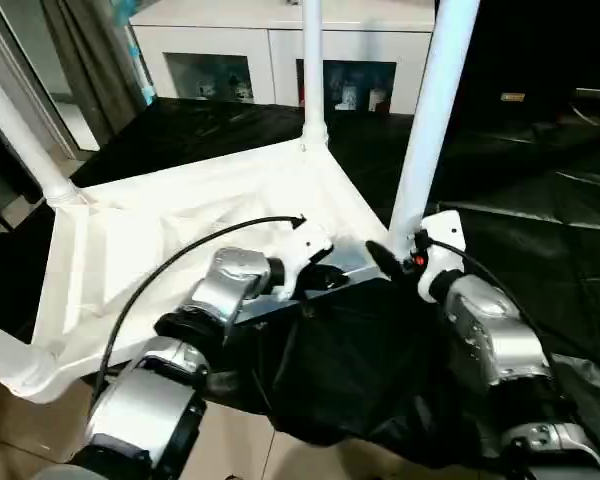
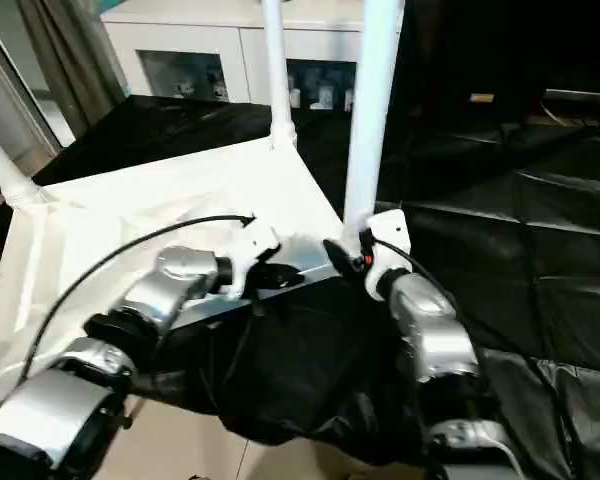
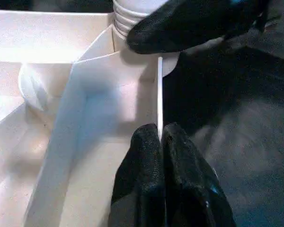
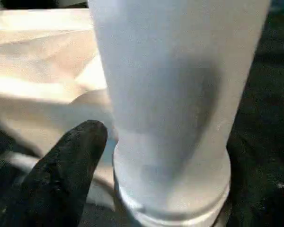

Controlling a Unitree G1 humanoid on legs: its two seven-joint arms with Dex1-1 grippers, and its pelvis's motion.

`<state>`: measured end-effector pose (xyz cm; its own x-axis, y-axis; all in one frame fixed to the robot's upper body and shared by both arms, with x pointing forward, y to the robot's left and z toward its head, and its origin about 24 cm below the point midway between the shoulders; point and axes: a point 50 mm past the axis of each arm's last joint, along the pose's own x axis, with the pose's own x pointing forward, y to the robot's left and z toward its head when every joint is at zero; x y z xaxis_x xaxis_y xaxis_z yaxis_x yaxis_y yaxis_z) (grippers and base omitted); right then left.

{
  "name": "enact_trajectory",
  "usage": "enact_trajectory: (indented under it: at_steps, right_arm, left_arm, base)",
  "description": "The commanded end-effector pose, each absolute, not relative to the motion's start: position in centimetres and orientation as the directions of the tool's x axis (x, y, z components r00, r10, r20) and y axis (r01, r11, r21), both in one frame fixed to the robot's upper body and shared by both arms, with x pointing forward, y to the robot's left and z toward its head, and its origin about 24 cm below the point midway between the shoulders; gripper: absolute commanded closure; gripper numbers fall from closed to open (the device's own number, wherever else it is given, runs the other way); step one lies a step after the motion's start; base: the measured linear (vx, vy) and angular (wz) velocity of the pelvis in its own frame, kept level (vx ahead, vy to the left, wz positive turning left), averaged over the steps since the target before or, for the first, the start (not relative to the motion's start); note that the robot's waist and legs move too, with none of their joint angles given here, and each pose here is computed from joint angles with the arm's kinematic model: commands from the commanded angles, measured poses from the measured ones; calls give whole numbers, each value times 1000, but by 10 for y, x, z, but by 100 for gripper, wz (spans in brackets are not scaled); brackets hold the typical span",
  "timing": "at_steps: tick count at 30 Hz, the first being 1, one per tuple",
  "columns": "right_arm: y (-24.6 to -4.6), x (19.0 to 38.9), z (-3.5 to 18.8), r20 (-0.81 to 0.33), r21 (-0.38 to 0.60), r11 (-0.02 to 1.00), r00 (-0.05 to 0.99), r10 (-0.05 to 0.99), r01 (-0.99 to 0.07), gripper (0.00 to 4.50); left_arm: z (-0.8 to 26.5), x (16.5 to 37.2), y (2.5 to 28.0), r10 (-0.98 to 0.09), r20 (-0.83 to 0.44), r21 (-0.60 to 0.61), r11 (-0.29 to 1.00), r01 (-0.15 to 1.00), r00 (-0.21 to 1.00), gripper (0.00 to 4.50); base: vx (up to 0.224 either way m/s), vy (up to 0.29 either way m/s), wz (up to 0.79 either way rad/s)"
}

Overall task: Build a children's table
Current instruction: Rotate leg to tighten

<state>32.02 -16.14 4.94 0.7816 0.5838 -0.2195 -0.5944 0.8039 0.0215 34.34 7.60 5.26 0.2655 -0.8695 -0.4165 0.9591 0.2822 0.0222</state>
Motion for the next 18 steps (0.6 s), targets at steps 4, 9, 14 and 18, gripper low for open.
enact_trajectory:
  at_steps: [4,9,14,18]
  right_arm:
    - [-141,296,54,-260,26,493,470,843,-870,71]
    - [-167,285,57,-331,27,442,409,850,-897,71]
    - [-172,282,58,-341,42,424,386,857,-905,95]
    - [-166,282,56,-336,60,416,374,865,-908,125]
  left_arm:
    - [60,329,73,-921,-389,9,28,1000,29,450]
    - [60,323,97,-897,-436,-45,-58,997,-72,450]
    - [61,321,104,-896,-434,-60,-72,996,-91,450]
    - [62,321,104,-901,-426,-56,-63,996,-81,450]
  base:
    - [0,0,0]
    - [0,0,0]
    - [0,0,0]
    - [0,0,0]
